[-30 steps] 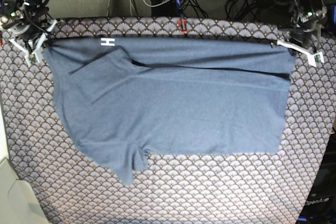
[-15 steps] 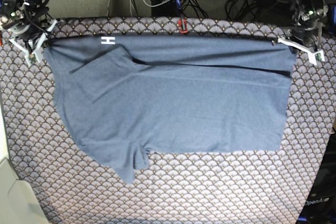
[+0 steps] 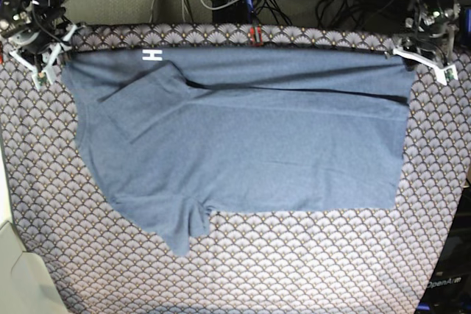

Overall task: Fold the T-shirt properly
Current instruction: 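Pull the held edge back toward the arms, spreading the shirt, then open both grippers and raise them off the shirt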

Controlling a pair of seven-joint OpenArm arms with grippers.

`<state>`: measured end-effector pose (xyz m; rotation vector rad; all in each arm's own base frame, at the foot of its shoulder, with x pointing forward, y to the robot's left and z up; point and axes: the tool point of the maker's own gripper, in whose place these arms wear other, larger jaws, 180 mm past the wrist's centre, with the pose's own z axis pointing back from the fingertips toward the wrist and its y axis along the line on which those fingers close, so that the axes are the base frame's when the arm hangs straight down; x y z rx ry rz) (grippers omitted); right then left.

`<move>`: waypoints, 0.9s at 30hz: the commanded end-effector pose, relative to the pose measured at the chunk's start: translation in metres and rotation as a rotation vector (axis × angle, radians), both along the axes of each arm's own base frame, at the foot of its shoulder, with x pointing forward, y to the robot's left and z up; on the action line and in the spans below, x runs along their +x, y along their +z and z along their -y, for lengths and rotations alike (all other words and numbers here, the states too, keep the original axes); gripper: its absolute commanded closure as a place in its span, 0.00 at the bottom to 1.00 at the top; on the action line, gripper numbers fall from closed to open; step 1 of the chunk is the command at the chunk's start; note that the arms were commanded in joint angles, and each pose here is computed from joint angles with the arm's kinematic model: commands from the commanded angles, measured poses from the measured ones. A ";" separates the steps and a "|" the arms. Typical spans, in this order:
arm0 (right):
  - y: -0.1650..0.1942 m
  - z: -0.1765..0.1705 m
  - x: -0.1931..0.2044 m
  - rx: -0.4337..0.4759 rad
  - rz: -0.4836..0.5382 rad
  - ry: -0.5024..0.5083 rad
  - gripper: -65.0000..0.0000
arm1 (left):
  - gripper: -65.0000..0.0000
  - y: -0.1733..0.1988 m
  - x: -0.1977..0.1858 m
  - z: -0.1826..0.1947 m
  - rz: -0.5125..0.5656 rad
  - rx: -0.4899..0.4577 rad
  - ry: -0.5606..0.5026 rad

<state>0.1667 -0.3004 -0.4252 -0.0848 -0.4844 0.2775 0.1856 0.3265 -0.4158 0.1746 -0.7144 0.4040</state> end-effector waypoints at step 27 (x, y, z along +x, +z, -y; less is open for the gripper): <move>0.104 0.051 0.092 -0.172 0.322 -0.059 0.54 | 0.34 0.085 0.046 -0.074 0.310 0.035 0.186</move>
